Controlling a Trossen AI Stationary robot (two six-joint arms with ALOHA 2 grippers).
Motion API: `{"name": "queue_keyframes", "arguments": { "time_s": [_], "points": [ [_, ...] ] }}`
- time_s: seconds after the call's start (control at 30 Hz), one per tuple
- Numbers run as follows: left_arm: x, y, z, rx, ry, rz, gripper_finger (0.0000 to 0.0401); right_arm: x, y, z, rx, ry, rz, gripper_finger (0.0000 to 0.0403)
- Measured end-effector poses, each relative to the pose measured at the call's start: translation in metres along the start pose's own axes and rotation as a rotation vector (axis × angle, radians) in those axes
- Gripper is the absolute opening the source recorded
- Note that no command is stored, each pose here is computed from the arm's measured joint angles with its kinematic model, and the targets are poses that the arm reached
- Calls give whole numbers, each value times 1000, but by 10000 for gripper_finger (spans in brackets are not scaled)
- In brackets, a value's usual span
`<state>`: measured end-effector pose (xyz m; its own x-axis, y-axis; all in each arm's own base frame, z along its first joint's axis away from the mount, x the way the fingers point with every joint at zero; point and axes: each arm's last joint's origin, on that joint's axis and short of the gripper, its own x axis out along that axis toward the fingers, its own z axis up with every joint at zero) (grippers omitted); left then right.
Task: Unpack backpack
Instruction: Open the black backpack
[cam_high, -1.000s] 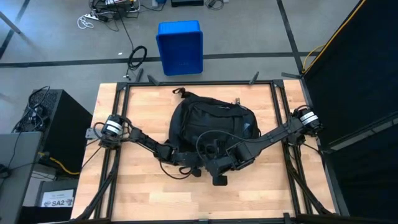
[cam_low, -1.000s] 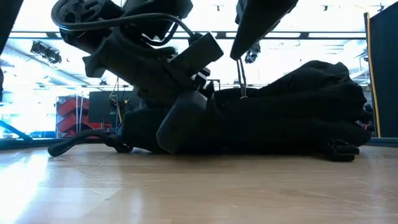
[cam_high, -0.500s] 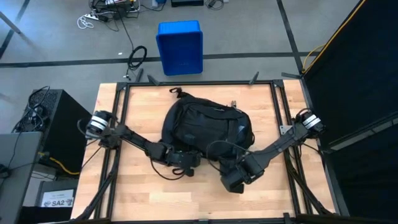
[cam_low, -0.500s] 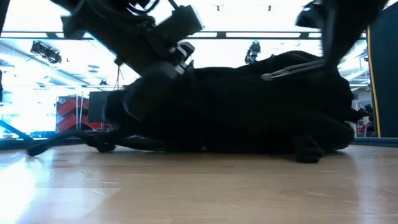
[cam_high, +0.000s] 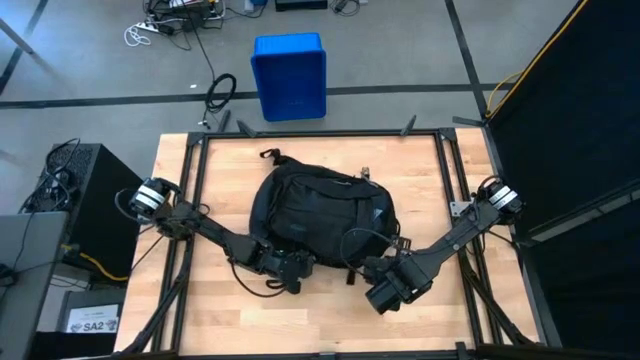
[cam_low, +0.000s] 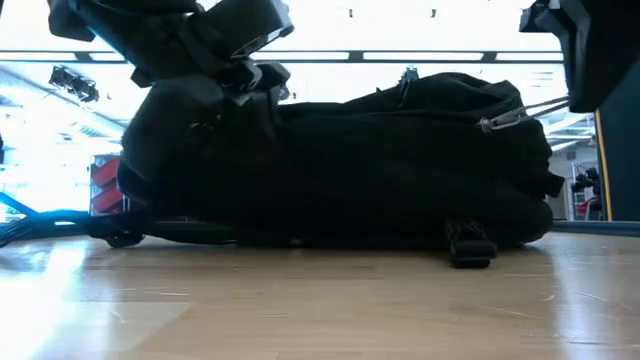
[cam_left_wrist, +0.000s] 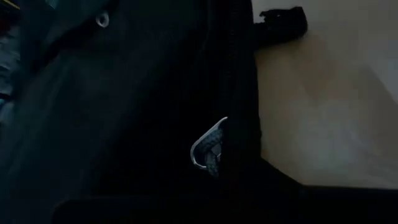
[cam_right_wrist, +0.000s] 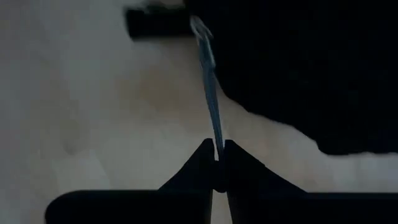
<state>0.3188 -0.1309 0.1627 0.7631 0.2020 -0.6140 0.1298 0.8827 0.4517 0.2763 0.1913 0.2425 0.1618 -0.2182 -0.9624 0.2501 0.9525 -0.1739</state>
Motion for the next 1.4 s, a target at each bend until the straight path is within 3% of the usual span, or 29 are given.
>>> {"name": "queue_keyframes", "arguments": {
  "time_s": [0.27, 0.4, 0.63, 1.0, 1.4],
  "points": [
    [-4, -15, -12, -35, 4, -62, 0, 11, 19, 10, -92, -180, 146, 0],
    [-9, -23, -14, -60, 2, -85, 0, 30, 22, 6, -103, -223, 163, 0],
    [-16, -34, -12, -44, -28, -118, 0, 46, 26, 5, -110, -419, 307, 0],
    [-14, -35, -15, -50, -87, -121, 0, 66, 4, -3, -67, -643, 413, 0],
    [-16, -36, -28, -95, -111, -139, 0, 81, -11, -11, -28, -696, 437, 0]
  ]
}}
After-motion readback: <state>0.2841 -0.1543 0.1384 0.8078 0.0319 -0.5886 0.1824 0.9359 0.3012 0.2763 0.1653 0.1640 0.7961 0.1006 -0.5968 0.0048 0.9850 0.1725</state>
